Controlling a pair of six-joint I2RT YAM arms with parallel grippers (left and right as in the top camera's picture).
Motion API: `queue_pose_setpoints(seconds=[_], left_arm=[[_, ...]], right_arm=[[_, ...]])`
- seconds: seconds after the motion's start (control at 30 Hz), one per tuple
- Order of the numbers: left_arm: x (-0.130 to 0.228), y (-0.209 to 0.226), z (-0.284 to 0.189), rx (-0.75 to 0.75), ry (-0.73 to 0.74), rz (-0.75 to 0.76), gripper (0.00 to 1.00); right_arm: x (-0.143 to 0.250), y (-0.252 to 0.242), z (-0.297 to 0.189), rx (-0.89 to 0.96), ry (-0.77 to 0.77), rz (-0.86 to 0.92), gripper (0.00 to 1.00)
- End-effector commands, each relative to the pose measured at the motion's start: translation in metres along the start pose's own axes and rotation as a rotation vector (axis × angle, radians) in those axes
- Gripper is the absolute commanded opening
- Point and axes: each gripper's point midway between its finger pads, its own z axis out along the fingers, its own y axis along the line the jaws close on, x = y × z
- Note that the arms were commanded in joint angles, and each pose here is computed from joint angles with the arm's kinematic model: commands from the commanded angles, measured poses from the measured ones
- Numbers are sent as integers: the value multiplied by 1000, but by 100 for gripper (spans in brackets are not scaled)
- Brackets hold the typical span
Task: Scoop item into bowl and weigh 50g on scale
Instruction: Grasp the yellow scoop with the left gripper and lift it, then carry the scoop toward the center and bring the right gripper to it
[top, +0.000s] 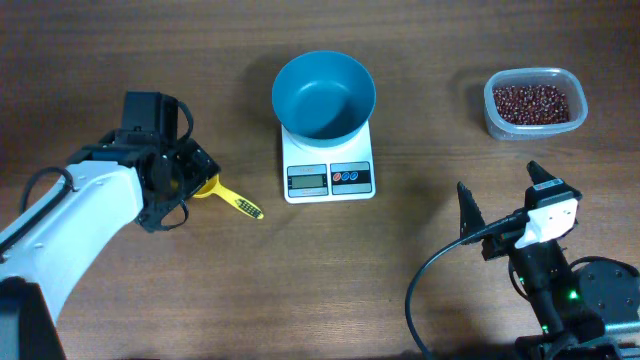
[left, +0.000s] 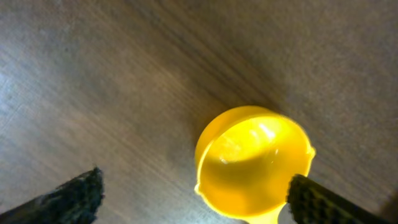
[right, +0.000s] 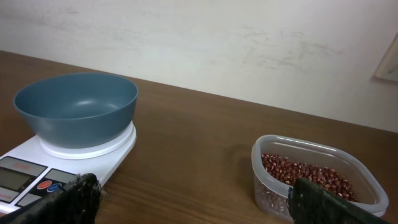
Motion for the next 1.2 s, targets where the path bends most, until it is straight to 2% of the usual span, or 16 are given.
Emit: queue_pose_setpoints(seconds=[0.0,0.13,0.2,0.23,0.27,0.3,0.47,0.57,0.7,0.8,0.87,0.9,0.93,1.0,1.07,1.17], left_arm=[[1,3,7,-5,-12,-12,93],[8,7,27,-32,14,-7,86],[17,12,40,-63,51,0,60],[21,12,44,-67,72,2,37],[22,11,45,-61,78,1,24],[22,7,45,-40,82,-1,0],[13,-21,5,93,99,-12,0],[-2,0,-97,134,-9,-239,0],[21,38,-194,344,-139,-322,0],[47,52,-205,374,-71,-380,0],[80,77,-188,196,103,-723,0],[91,87,-182,93,157,-878,3],[95,86,-179,60,190,-910,3],[99,71,-168,6,278,-904,0],[105,66,-157,-76,344,-897,0],[102,38,-131,-61,448,-678,0]], right_arm=[[3,0,0,2,6,4,99],[3,0,0,2,6,4,99],[3,0,0,2,6,4,99],[3,0,0,2,6,5,99],[3,0,0,2,6,4,99],[3,0,0,2,6,5,99],[3,0,0,2,6,5,99],[3,0,0,2,6,5,99],[3,0,0,2,6,4,99],[5,-11,0,71,16,-21,99],[0,17,0,-94,-8,82,99],[-4,35,-3,-207,8,365,99],[-6,51,-7,-304,45,581,99],[-13,106,-37,-649,251,969,99],[-17,139,-71,-916,369,948,99],[-25,142,-78,-971,351,921,96]])
